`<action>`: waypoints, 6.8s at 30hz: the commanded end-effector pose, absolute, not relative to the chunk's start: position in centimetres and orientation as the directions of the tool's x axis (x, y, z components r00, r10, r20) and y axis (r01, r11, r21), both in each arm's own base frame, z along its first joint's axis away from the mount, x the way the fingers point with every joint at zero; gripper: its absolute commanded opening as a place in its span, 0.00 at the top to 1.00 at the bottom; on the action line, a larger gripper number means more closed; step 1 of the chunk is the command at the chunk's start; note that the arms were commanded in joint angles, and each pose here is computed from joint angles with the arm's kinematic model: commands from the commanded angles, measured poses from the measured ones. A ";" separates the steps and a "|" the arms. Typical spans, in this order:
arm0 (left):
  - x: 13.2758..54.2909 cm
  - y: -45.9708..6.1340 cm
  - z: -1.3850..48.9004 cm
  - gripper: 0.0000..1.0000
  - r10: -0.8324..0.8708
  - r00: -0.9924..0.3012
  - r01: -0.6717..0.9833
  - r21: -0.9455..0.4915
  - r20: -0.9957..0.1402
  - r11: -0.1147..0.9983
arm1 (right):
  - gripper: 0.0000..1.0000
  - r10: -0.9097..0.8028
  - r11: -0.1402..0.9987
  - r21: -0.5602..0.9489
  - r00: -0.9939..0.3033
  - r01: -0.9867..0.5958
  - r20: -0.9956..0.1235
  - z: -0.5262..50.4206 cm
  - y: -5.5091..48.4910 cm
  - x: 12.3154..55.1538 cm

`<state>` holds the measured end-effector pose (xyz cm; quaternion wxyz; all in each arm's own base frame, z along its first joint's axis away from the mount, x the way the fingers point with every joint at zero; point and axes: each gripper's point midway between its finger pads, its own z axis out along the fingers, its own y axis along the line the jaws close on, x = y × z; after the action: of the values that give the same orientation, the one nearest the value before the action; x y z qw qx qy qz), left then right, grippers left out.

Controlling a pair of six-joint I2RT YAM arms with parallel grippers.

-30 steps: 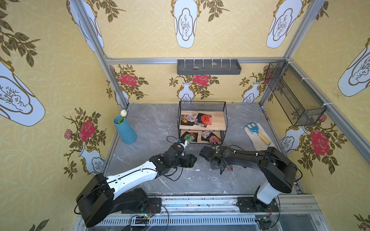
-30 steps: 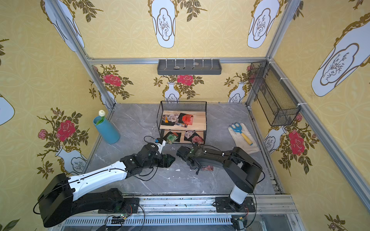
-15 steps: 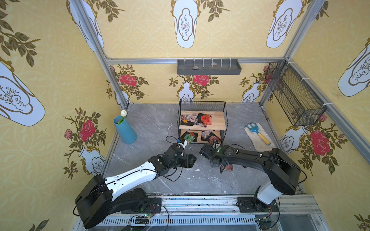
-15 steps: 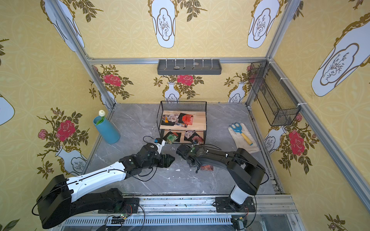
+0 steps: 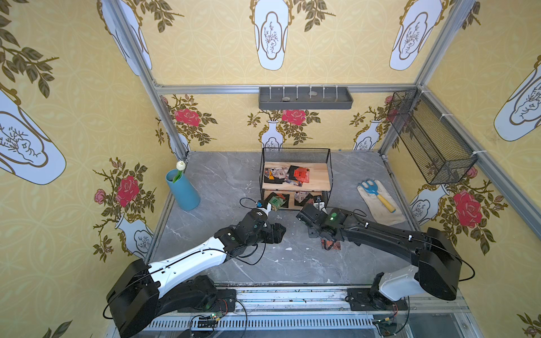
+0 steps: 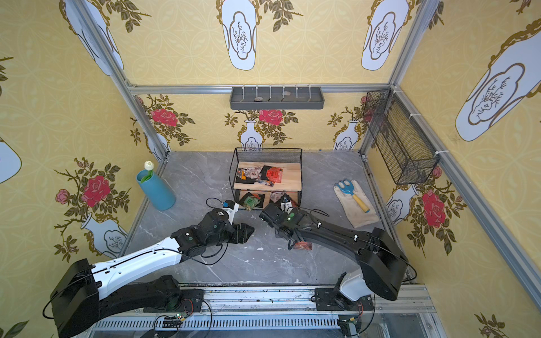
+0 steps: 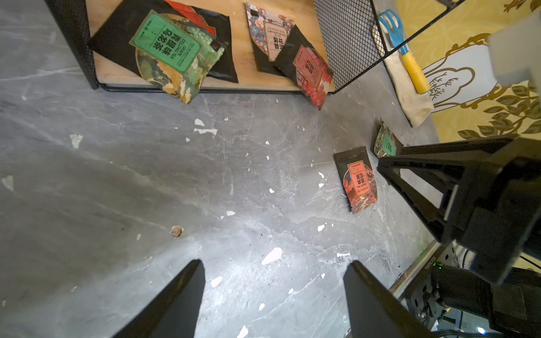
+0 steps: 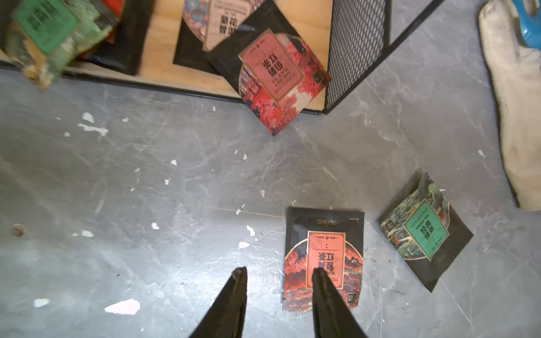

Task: Remove the tea bags from the shelf
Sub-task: Place the tea bag at the center of the board, then pick up the tea bag from the shelf.

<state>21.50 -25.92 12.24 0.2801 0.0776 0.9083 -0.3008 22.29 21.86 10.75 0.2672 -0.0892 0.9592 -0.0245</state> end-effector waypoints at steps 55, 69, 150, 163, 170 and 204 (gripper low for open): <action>26.5 -23.5 19.2 0.16 -0.180 -0.856 0.192 -0.621 -0.484 0.760 | 0.29 -0.176 0.943 0.100 -0.733 -0.317 -0.657 23.9 30.0 37.5; 26.8 -22.9 18.6 0.16 -0.198 -0.863 0.164 -0.629 -0.464 0.760 | 0.27 -0.209 0.947 0.056 -0.737 -0.317 -0.643 22.3 32.2 40.8; 27.3 -22.5 16.5 0.19 -0.230 -0.874 0.116 -0.643 -0.428 0.757 | 1.00 -0.255 0.942 0.025 -0.758 -0.336 -0.600 19.3 32.4 41.4; 27.3 -22.5 16.6 0.19 -0.233 -0.872 0.118 -0.647 -0.430 0.754 | 1.00 -0.250 0.950 -0.026 -0.707 -0.312 -0.662 22.6 31.0 41.2; 27.2 -22.5 16.6 0.19 -0.233 -0.872 0.119 -0.646 -0.431 0.754 | 1.00 -0.257 0.953 -0.066 -0.671 -0.296 -0.695 24.5 30.2 40.6; 22.0 -25.2 17.1 0.18 -0.060 -0.878 0.298 -0.640 -0.476 0.708 | 1.00 -0.262 0.942 -0.057 -0.620 -0.330 -0.740 28.9 26.4 25.9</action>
<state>22.44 -25.01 17.32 0.2401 0.0548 0.8946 -0.3730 26.60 27.13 29.39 0.4083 -0.1859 0.8927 0.0423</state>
